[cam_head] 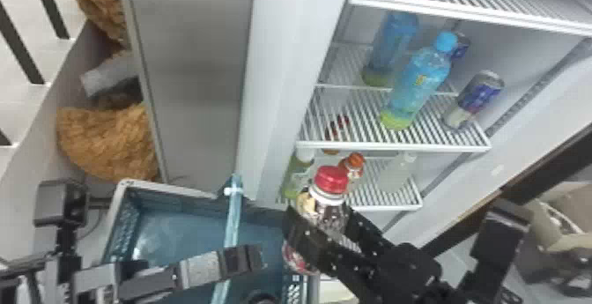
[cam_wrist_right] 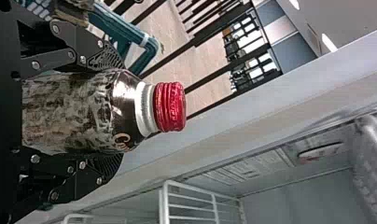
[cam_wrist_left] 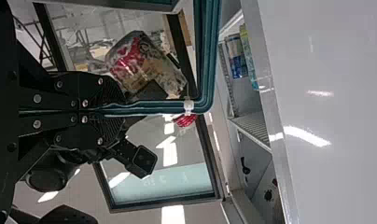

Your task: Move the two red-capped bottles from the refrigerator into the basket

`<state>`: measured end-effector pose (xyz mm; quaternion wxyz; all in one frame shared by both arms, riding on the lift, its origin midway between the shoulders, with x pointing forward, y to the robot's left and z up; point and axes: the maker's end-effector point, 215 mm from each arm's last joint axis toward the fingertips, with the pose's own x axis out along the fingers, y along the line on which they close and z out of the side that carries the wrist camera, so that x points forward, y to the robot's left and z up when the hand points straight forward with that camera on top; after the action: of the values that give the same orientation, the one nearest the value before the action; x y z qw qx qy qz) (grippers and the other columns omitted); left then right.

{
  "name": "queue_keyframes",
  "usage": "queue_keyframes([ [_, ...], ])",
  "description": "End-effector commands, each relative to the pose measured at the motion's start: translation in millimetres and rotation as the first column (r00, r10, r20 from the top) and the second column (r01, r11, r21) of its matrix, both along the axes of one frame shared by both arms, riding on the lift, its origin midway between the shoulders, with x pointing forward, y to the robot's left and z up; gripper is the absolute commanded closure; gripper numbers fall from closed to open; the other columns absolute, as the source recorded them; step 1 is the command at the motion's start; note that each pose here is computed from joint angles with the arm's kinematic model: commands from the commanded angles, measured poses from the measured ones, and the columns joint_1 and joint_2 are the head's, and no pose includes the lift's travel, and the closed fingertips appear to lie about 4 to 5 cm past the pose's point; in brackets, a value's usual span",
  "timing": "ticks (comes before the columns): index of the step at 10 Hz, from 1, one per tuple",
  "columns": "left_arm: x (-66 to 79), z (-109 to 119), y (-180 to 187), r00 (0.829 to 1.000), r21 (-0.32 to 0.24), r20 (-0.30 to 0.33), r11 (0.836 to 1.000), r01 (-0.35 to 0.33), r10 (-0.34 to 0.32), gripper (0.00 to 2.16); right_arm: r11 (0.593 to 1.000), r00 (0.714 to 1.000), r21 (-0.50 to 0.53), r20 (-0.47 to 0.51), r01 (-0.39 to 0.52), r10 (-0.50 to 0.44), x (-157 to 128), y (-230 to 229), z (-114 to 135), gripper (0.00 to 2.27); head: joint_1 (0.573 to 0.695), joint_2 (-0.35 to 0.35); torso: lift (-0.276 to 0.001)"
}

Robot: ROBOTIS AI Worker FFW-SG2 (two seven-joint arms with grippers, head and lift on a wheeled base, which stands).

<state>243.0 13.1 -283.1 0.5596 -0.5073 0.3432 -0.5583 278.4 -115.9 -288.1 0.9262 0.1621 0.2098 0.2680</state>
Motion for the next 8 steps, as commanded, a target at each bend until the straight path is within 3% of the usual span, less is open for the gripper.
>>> queue_keyframes([
  [1, -0.7, 0.2, -0.4, 1.0, 0.0, 0.0, 1.0, 0.003, -0.003, 1.21, 1.0, 1.0, 0.005, -0.008, -0.003, 0.003, 0.9, 0.0, -4.6, 0.25, 0.695, -0.239, 0.0],
  [2, -0.4, 0.9, 0.3, 1.0, -0.003, 0.001, 1.0, 0.002, -0.002, 1.21, 1.0, 1.0, 0.005, -0.009, -0.001, 0.001, 1.0, -0.9, -5.7, 0.09, 0.695, -0.238, 0.0],
  [4, -1.2, -0.3, 0.5, 1.0, 0.0, -0.002, 1.0, 0.002, -0.002, 1.21, 1.0, 1.0, -0.011, 0.004, 0.021, -0.021, 5.7, -13.4, -5.5, 0.12, 0.695, -0.241, 0.0],
  [6, -0.8, -0.1, -0.1, 1.0, 0.001, 0.0, 1.0, 0.003, -0.003, 1.21, 0.996, 0.993, -0.034, 0.089, 0.077, -0.074, 20.0, -42.3, 0.9, 0.11, 0.695, -0.266, 0.0],
  [8, -1.0, -0.9, 0.5, 1.0, 0.002, -0.002, 1.0, 0.001, -0.001, 1.21, 0.977, 0.967, -0.1, 0.192, 0.188, -0.167, 31.4, -94.2, 3.4, 0.12, 0.695, -0.308, 0.0],
])
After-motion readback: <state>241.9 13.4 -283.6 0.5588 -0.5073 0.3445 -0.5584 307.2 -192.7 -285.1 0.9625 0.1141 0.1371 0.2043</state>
